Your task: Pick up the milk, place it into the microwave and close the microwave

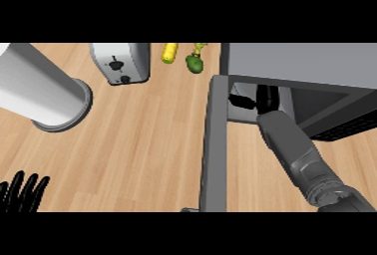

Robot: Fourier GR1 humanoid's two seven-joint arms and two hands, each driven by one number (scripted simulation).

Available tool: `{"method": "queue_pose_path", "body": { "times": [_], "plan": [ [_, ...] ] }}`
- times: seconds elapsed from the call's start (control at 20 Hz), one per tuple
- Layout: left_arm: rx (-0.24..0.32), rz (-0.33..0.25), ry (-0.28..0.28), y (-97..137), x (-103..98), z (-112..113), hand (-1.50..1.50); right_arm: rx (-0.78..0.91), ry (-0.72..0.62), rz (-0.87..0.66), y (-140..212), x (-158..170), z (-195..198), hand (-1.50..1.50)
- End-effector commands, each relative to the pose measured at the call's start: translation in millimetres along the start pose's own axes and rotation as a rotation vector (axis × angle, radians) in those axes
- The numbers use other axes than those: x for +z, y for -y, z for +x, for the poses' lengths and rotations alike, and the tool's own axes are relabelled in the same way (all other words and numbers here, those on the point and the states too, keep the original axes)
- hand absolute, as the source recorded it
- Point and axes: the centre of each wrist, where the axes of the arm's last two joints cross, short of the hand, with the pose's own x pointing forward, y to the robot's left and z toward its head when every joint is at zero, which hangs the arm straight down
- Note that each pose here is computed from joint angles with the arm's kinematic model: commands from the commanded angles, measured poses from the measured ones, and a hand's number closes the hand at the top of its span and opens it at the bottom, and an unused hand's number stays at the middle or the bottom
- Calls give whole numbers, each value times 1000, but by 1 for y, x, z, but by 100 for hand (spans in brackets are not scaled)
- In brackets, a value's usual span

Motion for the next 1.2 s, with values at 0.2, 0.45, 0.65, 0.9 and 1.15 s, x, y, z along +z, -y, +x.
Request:
{"method": "queue_pose_path", "body": {
  "times": [0.2, 0.45, 0.65, 0.9, 1.15],
  "plan": [
    [-4, 13, 4, 1, 12, 6, -150, -304, -22, 45, -11, 35, -22, -150],
    [-1, 29, -9, -1, 15, 16, -150, -376, -33, 49, -26, 75, -38, -150],
    [15, 33, -15, 2, 11, 18, -150, -411, 5, 44, -23, 78, -43, -150],
    [1, 31, -58, 18, 9, -3, -150, -479, 12, 93, -18, 107, -64, -150],
    [-17, 13, -81, 33, 20, 3, -150, -573, -2, 171, -12, 146, -86, -150]
  ]
}}
